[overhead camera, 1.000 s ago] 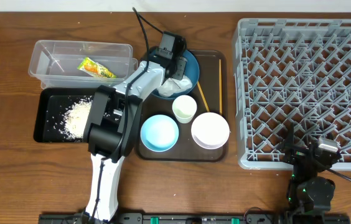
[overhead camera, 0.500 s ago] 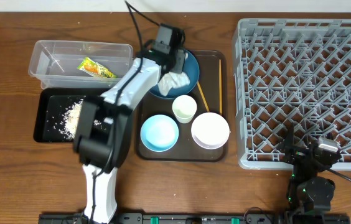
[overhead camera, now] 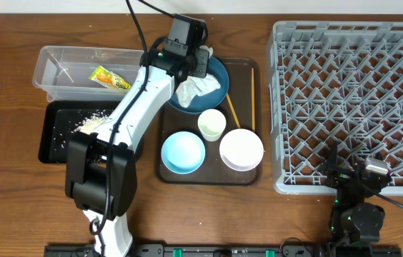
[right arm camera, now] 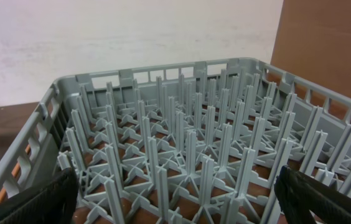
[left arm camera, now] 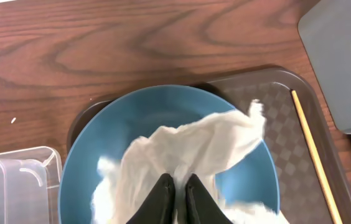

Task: Sort waste into correct bins and load items into the dishwasher rack
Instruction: 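Carry the tissue with the left gripper and drop it into the clear bin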

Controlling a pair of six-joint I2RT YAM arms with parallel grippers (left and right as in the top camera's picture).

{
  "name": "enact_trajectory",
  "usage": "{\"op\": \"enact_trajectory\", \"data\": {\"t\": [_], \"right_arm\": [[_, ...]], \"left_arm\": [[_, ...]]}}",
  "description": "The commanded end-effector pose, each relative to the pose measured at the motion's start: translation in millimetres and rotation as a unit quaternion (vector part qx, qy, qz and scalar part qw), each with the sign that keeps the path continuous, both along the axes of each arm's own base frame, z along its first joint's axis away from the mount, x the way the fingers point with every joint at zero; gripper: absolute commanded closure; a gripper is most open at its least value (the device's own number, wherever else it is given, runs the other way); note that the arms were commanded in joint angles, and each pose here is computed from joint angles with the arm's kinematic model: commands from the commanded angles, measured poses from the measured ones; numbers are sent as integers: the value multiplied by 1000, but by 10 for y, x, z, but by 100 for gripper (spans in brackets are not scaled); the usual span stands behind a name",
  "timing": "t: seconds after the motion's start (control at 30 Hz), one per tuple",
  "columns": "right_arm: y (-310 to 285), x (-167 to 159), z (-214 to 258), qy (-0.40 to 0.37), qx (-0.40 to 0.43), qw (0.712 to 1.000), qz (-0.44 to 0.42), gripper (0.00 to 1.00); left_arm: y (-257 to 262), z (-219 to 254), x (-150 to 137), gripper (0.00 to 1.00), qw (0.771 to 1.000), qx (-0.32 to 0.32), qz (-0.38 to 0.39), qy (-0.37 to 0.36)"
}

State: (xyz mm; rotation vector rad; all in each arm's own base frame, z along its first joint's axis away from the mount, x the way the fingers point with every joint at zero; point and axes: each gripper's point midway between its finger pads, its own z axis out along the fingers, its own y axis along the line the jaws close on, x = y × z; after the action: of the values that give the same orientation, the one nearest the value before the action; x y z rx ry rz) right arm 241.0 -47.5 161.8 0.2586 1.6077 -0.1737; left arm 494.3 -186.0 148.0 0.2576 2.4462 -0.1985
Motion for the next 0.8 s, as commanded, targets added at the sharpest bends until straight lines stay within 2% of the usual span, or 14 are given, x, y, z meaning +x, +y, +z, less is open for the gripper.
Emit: {"op": "enact_trajectory", "data": {"t": [0.0,0.13,0.27,0.47,0.77], "right_arm": [[22,4,-22,3,6,1000,4,1],[22,4,-21,2,6,1000,4,1],[22,4,-21,2,6,1000,4,1],[22,4,-22,3,6,1000,4,1],[22,4,-21,2,6,1000,4,1]], "left_arm": [[0,-9,-6,89,1000,-3,1,4],[-2,-16,-5,89,1000,-3,1,5],[-2,-28,-5,94,1000,-3,1,6],[35,88,14,94,1000,-5,6,-8],[904,1073,156,94,981,34,135,-137]]}}
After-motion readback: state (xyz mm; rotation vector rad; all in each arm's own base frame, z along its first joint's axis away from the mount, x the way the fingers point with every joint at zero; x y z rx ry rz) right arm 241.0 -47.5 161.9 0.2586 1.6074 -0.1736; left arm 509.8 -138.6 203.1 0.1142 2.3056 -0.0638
